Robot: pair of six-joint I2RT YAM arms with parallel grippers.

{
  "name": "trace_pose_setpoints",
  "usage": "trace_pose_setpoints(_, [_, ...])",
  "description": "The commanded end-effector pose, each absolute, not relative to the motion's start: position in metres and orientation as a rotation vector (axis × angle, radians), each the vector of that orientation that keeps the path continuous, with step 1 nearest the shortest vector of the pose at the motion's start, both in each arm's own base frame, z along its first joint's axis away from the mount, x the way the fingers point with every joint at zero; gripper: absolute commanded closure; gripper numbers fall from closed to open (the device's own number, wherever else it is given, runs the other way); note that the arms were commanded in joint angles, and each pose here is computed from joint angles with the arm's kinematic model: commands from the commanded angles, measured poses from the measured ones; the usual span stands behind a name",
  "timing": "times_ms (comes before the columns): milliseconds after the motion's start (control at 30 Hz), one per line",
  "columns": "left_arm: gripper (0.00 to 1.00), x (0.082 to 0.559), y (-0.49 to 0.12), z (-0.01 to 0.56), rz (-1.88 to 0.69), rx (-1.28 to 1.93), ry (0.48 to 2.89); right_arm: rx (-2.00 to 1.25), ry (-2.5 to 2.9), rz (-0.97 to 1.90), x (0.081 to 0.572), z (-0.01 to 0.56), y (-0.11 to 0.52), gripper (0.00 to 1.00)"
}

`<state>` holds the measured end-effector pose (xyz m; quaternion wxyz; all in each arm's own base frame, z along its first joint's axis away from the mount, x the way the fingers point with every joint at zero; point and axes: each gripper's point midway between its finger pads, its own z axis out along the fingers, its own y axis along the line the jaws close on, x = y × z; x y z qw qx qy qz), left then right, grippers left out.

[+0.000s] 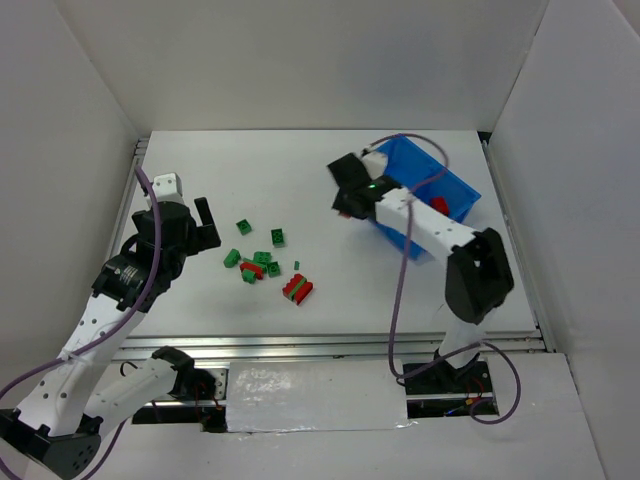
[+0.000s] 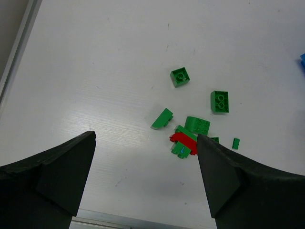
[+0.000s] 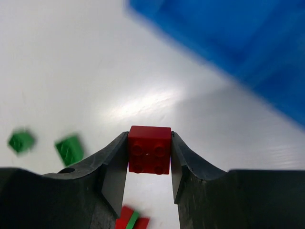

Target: Sort the legos into containers by color

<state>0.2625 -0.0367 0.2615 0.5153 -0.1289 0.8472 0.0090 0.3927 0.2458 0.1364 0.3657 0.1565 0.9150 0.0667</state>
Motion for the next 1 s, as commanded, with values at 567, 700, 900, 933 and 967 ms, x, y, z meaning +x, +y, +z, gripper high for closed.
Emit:
trace_pose_setpoints(567, [0.01, 0.267, -0.037, 0.265, 0.020, -0.302, 2.015, 0.662, 2.161, -0.221, 0.441, 0.193, 0.058, 0.00])
trace_pose_setpoints(700, [0.00, 0.268, -0.036, 0.263, 0.031, -0.308, 2.022, 0.435, 2.252, -0.048, 0.406, 0.184, 0.159, 0.00])
trace_pose_setpoints(900, [0.01, 0.271, -0.036, 0.258, 0.044, -0.311, 2.041, -0.042, 2.325, 0.251, 0.368, 0.159, 0.313, 0.03])
trace_pose_setpoints(933, [0.00, 0.272, -0.037, 0.257, 0.044, -0.307, 2.045, -0.085, 2.366, 0.246, 0.369, 0.140, 0.326, 0.03])
trace_pose_setpoints(967, [0.00, 0.272, -0.037, 0.256, 0.047, -0.309, 2.049, -0.130, 2.366, 0.268, 0.371, 0.136, 0.340, 0.03])
